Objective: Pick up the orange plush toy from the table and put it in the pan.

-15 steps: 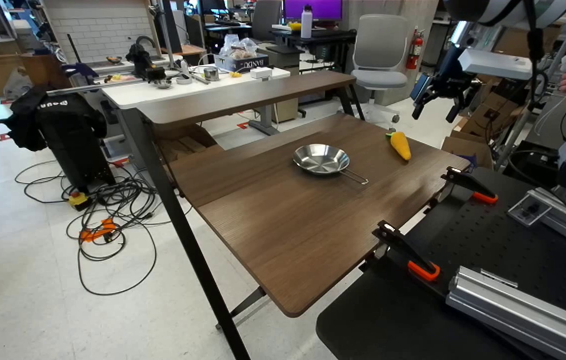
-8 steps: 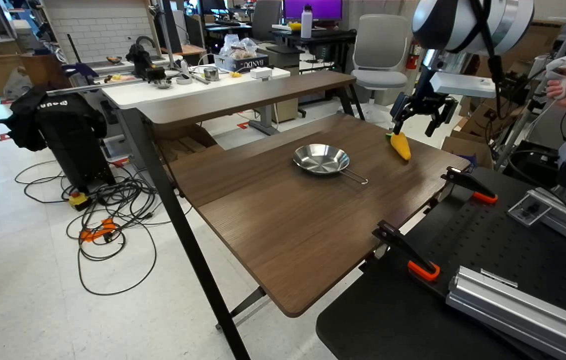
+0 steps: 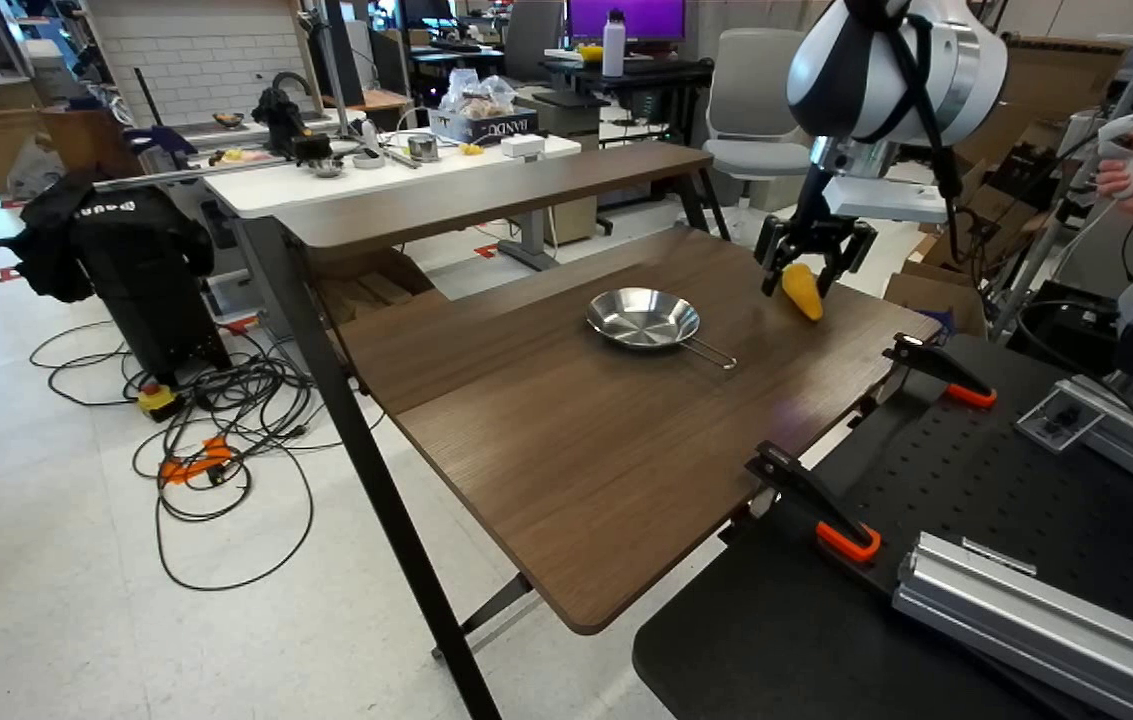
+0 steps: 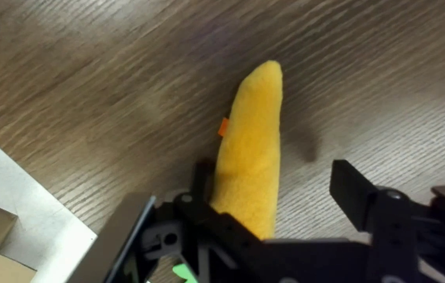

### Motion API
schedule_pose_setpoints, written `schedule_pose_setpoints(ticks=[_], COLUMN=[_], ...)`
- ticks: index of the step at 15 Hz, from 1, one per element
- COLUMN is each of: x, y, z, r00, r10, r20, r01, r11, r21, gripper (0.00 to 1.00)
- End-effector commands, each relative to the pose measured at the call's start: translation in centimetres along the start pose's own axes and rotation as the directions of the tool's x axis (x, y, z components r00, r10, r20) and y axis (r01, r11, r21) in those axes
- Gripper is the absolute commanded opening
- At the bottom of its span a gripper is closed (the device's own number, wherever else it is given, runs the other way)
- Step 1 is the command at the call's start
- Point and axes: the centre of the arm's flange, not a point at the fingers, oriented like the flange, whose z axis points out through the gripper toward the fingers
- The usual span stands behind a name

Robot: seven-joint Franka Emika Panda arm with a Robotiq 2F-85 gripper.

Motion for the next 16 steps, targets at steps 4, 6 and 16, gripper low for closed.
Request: schedule_pose_setpoints(ticks=[4,6,16], x=[0.6,0.2,-1.9], y=[-0.9,-1.6,-9.4], z=[0.1,-0.5,-5.9], r00=[0.998,0.996,0.951], r10=[-0.058,-0.085,-0.305], r20=[-0.035,-0.034,-0.05], r01=[0.058,0.085,0.306], r11=[0.998,0.996,0.952], r21=[-0.009,-0.009,0.0], gripper=[0.27,0.13,0.03])
